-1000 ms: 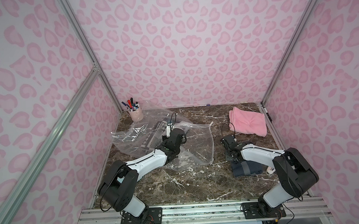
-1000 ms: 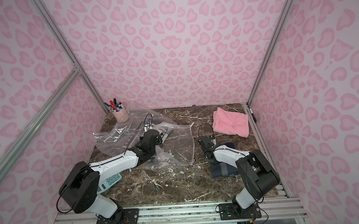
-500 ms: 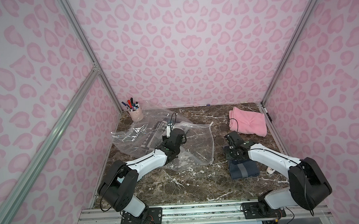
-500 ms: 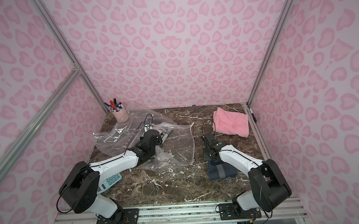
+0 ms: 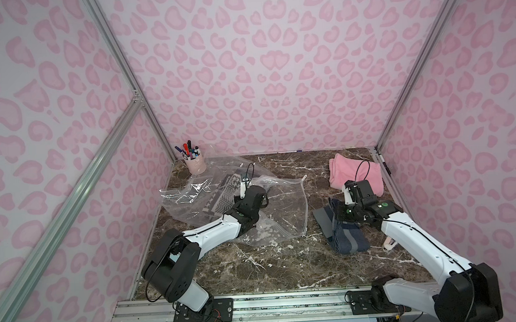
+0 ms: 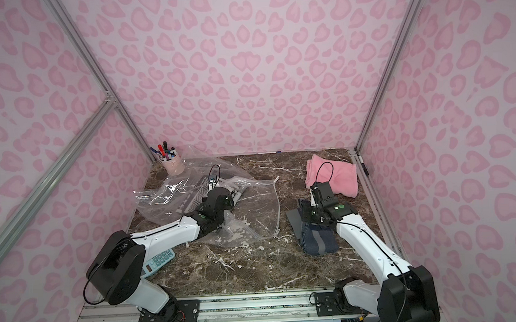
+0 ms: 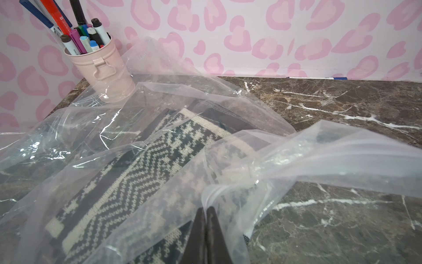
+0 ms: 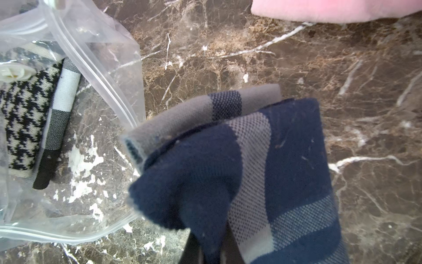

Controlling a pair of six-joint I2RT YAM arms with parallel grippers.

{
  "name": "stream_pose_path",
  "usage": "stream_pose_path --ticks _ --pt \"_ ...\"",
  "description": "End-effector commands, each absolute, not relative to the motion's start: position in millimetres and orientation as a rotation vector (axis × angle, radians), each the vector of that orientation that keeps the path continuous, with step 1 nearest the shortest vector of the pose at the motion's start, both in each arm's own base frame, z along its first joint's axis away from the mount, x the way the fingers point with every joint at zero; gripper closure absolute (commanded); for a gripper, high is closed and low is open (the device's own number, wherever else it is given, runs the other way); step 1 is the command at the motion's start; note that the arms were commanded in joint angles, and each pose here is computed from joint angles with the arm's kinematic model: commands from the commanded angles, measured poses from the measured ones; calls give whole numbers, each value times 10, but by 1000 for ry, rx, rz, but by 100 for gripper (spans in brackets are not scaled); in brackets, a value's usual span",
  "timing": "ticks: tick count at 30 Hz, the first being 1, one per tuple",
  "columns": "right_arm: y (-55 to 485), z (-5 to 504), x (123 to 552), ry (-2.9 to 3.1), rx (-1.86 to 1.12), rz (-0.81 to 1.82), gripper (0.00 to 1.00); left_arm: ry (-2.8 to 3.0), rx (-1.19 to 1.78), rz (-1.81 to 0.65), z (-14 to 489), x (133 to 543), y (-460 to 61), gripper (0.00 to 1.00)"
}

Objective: Take the blanket out of the vacuum bag
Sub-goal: Pick up the blanket at the center of the board.

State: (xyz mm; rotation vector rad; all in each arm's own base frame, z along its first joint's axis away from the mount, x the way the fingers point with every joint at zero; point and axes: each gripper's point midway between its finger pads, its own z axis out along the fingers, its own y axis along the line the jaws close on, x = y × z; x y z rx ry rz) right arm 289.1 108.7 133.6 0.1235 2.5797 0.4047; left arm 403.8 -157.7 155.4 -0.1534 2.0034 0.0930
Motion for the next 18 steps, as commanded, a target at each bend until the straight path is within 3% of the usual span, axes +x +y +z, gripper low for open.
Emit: stream_pose_path --ticks 1,18 --pt "1031 1491 2994 2505 182 471 100 1998 -150 91 1593 4037 -1575 96" --pt "373 2408 3324 2111 456 819 100 1982 -160 4 1801 4003 -1630 96"
